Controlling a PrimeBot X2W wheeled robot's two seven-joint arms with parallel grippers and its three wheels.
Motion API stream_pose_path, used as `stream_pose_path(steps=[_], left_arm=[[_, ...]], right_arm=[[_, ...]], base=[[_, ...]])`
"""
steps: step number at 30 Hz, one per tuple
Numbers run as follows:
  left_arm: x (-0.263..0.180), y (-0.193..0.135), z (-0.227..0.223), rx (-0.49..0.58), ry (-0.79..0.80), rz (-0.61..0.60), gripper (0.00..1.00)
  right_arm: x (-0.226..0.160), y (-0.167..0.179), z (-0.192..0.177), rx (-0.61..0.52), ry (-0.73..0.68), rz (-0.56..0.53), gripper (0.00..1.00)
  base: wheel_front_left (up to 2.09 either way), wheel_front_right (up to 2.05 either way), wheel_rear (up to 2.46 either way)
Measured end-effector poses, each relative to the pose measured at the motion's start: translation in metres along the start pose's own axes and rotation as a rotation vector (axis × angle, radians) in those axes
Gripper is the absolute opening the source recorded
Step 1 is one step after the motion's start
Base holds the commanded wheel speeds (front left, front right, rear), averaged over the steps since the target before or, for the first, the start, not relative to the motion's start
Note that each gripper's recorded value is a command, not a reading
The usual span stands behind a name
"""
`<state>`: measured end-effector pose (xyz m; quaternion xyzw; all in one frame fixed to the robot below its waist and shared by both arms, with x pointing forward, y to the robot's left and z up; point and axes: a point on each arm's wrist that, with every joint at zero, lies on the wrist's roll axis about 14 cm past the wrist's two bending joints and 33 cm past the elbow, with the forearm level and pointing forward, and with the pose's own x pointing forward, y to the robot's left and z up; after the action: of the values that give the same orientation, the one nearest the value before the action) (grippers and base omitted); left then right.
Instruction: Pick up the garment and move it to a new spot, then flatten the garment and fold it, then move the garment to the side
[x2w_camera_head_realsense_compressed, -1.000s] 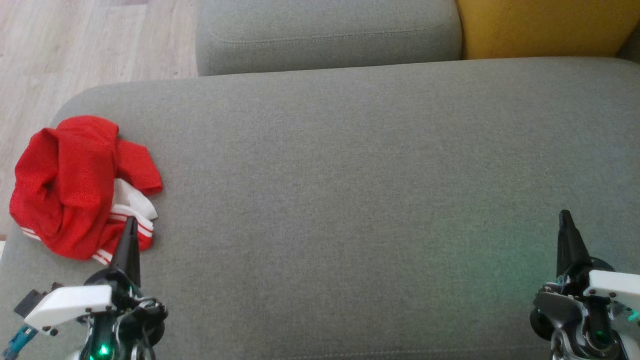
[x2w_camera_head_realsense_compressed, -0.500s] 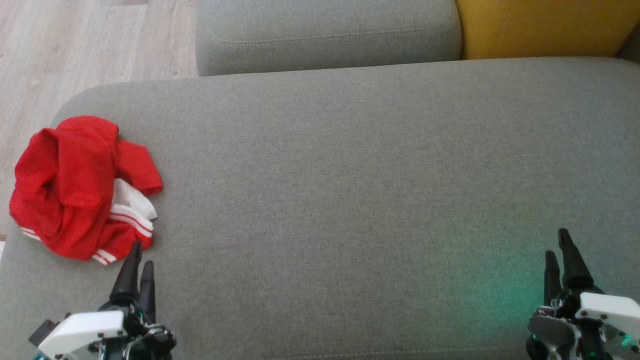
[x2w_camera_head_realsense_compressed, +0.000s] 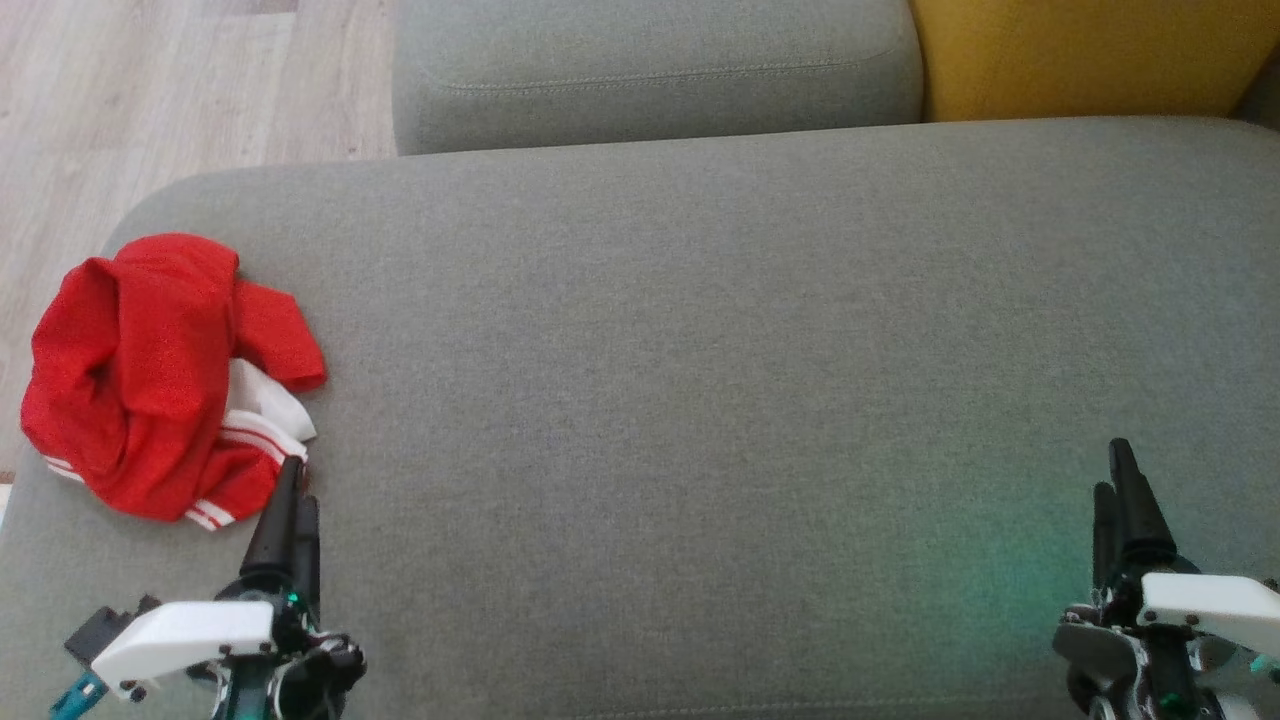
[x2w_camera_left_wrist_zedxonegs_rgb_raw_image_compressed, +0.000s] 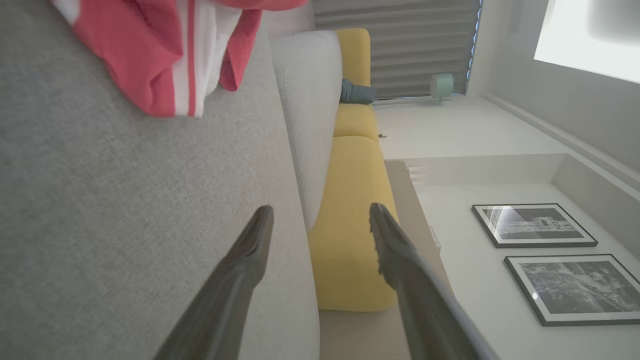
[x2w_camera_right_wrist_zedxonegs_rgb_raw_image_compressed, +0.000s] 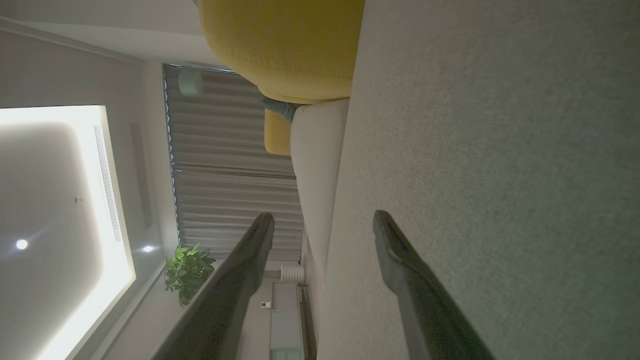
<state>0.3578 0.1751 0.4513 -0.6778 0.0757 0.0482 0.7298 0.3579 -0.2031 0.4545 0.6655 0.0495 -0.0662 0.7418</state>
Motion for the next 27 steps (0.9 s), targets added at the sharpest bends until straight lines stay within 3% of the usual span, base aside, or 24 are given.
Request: stream_pose_path(steps=[27], left_arm=[[0.001, -0.034, 0.001, 0.393, -0.037, -0.099, 1.00]], right_arm=[[0.001, 0.046, -0.006, -0.448, 0.023, 0.137, 1.00]], base=[[0.00, 0.00, 0.00]])
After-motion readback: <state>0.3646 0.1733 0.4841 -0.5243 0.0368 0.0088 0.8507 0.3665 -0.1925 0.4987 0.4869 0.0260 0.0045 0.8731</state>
